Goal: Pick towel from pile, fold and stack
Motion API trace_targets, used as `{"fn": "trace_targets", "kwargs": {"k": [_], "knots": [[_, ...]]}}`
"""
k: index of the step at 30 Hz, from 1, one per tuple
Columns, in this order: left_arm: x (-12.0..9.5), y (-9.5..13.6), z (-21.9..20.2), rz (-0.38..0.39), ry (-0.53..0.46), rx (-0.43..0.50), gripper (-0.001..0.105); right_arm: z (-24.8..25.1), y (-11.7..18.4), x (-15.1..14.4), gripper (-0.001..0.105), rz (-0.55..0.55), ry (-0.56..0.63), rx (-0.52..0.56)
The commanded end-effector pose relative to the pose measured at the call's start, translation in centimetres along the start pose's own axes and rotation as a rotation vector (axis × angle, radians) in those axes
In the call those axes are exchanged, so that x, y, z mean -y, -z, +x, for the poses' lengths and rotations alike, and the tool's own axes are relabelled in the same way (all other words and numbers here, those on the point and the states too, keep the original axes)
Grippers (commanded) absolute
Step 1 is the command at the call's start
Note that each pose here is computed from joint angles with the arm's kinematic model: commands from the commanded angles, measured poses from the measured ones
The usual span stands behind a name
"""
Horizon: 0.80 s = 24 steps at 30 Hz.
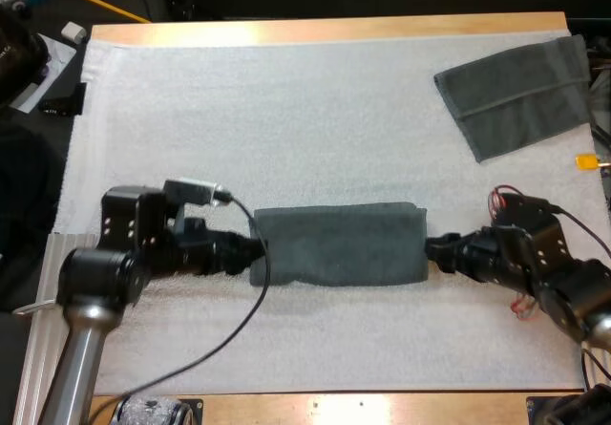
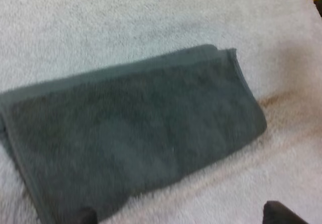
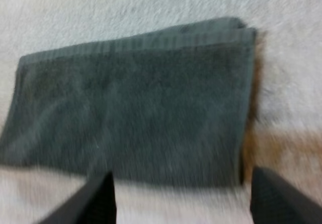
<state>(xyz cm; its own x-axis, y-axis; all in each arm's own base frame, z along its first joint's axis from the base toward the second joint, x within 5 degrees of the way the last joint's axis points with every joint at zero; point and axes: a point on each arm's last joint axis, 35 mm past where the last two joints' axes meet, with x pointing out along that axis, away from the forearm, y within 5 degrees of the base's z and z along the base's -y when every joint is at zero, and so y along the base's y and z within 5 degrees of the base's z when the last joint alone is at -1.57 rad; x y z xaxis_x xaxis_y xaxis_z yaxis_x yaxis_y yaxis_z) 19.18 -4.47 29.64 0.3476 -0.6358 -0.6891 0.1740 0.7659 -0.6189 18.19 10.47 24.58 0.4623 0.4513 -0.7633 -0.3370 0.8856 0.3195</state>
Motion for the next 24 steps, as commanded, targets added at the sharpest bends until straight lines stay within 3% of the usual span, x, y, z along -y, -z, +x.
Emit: {"fn": "trace_targets", "kwargs": {"k": [1, 5, 8, 16, 24], "knots": [[1.1, 1.5, -2.1, 0.015, -0.009, 0.021, 0.063, -1.7, 0.6, 0.0, 0.056, -0.029, 0.025, -0.020], [2.1, 3.3, -4.0, 0.033, -0.014, 0.051, 0.063, -3.0, 1.3, 0.1, 0.056, -0.046, 0.057, -0.027], [2.0, 3.0, -3.7, 0.032, -0.001, 0.053, 0.063, -2.6, 1.1, 0.0, 0.056, -0.039, 0.041, -0.018], [3.2, 6.3, -6.6, 0.051, -0.003, 0.115, 0.063, -3.9, 1.7, 0.3, 0.055, -0.069, 0.102, -0.028], [3.6, 7.1, -7.4, 0.058, 0.025, 0.137, 0.063, -1.1, 0.6, 0.6, 0.055, -0.095, 0.146, -0.046]]}}
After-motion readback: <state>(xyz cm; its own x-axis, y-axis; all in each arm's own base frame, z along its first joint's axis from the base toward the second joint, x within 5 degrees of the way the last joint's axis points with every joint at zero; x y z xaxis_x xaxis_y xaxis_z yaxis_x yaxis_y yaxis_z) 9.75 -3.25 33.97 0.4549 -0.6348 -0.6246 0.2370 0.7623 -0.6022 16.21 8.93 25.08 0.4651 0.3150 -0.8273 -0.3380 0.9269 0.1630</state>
